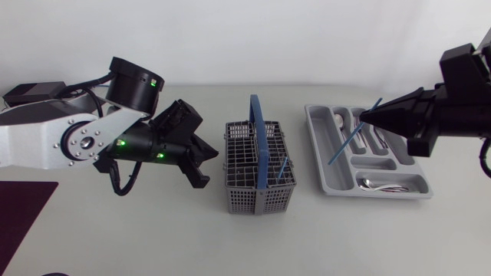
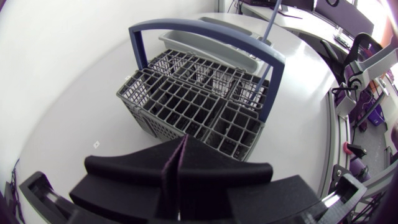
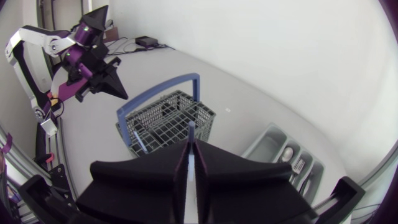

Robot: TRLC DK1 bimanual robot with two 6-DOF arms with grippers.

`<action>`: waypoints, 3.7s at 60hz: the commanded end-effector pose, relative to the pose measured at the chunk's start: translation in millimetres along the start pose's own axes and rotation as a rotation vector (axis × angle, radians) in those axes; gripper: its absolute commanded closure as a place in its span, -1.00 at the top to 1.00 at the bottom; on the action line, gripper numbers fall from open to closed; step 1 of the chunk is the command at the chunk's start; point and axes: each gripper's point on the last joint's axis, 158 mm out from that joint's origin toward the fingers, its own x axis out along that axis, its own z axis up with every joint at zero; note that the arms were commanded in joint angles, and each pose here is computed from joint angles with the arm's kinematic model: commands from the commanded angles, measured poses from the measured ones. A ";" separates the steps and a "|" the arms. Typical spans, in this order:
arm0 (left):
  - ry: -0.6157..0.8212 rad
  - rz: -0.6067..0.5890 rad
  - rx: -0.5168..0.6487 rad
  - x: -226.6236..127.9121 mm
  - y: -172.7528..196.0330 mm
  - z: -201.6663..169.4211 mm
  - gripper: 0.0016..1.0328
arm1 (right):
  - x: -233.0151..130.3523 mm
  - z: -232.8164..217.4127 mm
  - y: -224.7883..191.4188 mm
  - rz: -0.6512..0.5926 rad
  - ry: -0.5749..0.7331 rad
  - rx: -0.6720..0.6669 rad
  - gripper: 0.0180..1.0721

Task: Unload the cutlery basket into the drawer organizer.

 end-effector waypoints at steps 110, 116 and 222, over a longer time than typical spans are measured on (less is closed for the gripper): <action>0.031 -0.046 0.036 6.1 -22.7 -6.3 -0.72 | 87.8 -71.2 33.2 0.207 0.108 -0.073 0.24; 0.028 -0.049 0.040 4.9 -24.6 -5.3 -0.72 | 83.6 -77.3 70.2 0.268 0.088 -0.183 0.24; 0.032 -0.047 0.055 2.9 -29.4 -7.2 -0.72 | 43.3 37.0 84.8 0.166 -0.133 -0.220 -0.88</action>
